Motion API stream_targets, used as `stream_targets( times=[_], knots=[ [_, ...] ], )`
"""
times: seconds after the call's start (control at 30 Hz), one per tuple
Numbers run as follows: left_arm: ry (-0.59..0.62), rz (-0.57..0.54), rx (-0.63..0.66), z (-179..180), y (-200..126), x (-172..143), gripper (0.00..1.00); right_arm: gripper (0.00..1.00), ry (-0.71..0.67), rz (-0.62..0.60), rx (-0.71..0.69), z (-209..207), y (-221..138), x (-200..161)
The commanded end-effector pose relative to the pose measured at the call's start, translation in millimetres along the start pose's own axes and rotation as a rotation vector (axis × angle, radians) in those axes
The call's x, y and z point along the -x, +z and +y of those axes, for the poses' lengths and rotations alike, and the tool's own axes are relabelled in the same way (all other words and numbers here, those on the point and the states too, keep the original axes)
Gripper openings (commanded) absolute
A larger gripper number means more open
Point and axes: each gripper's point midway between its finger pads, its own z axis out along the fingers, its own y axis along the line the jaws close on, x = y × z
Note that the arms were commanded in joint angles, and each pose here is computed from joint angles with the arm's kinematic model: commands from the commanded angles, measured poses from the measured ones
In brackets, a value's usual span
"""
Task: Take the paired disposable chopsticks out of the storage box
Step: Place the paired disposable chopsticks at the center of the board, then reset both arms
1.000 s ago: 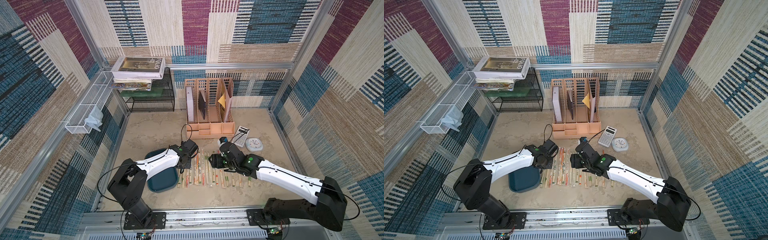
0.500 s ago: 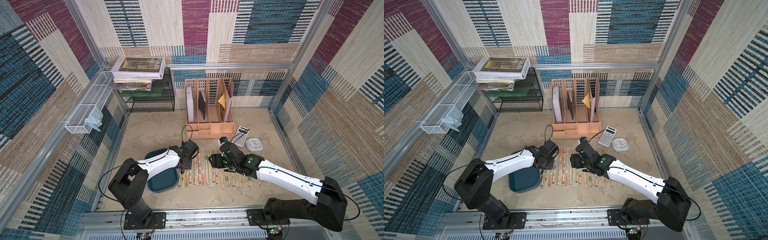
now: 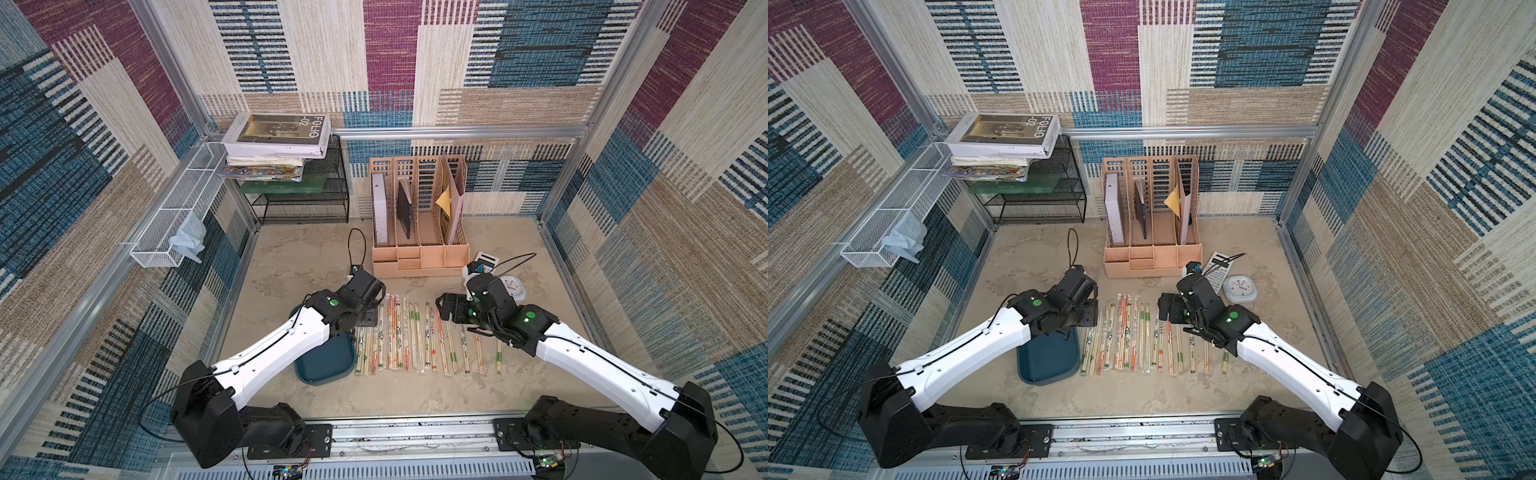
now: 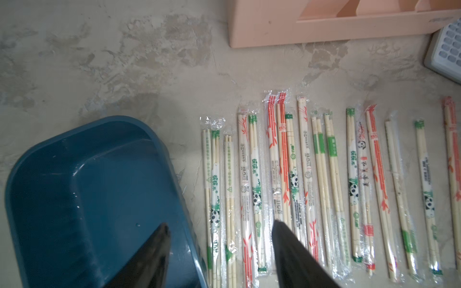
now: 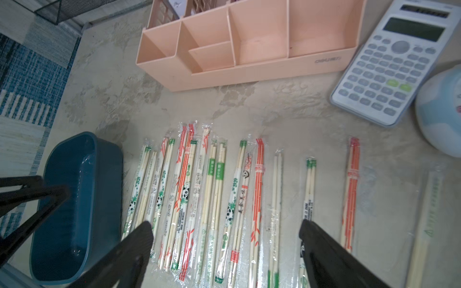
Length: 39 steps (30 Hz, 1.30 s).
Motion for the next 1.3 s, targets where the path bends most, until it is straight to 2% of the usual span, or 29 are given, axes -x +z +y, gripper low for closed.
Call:
stream_targets(
  times=[0.0,0.03,0.1,0.2,0.3,0.43,0.5,0.6,0.67,0.73,0.8,1.0,1.1,1.27],
  knots=[
    [-0.021,-0.059,0.073,23.8,-17.5,5.3,0.83,0.95,0.006,-0.050,-0.084,-25.9,-11.2,11.6],
    [-0.028,-0.087,0.080,28.2,-24.4,8.7,0.94,0.96,0.013,-0.086,-0.114,-34.4,-16.6,19.9],
    [-0.045,-0.150,0.105,39.6,-38.5,17.4,0.99,0.96,0.035,-0.159,-0.184,-53.8,-29.0,37.8],
    [-0.069,-0.288,0.152,59.4,-61.7,33.9,1.00,0.96,0.087,-0.296,-0.297,-89.2,-50.3,69.0],
    [-0.058,-0.439,0.181,77.2,-81.7,51.6,1.00,0.96,0.132,-0.494,-0.409,-125.4,-79.8,101.4],
    [-0.074,-0.578,0.214,105.1,-99.5,66.9,1.00,0.96,0.116,-0.709,-0.530,-161.8,-111.5,129.1],
    [-0.094,-0.626,0.266,123.3,-104.3,69.1,1.00,0.96,0.106,-0.714,-0.590,-180.0,-109.5,129.2],
    [-0.128,-0.673,0.351,153.2,-99.0,65.0,1.00,0.96,0.061,-0.672,-0.601,-199.4,-87.0,124.7],
    [-0.095,-0.712,0.386,164.0,-92.2,62.0,1.00,0.96,0.047,-0.650,-0.609,-214.2,-68.3,116.7],
    [-0.010,-0.742,0.362,162.6,-80.1,60.0,1.00,0.96,0.019,-0.614,-0.616,-226.4,-46.2,104.7],
    [0.035,-0.734,0.372,166.8,-66.2,54.7,1.00,0.96,0.015,-0.567,-0.631,-240.0,-24.7,90.7],
    [0.041,-0.644,0.311,176.0,-15.3,43.6,1.00,0.96,-0.016,-0.489,-0.625,-257.1,24.4,58.6],
    [0.071,-0.644,0.287,171.5,7.0,47.4,1.00,0.96,-0.048,-0.482,-0.648,-264.0,32.7,49.3],
    [0.067,-0.668,0.245,167.5,47.5,54.4,1.00,0.96,-0.131,-0.617,-0.555,-245.3,25.7,65.5]
  ],
)
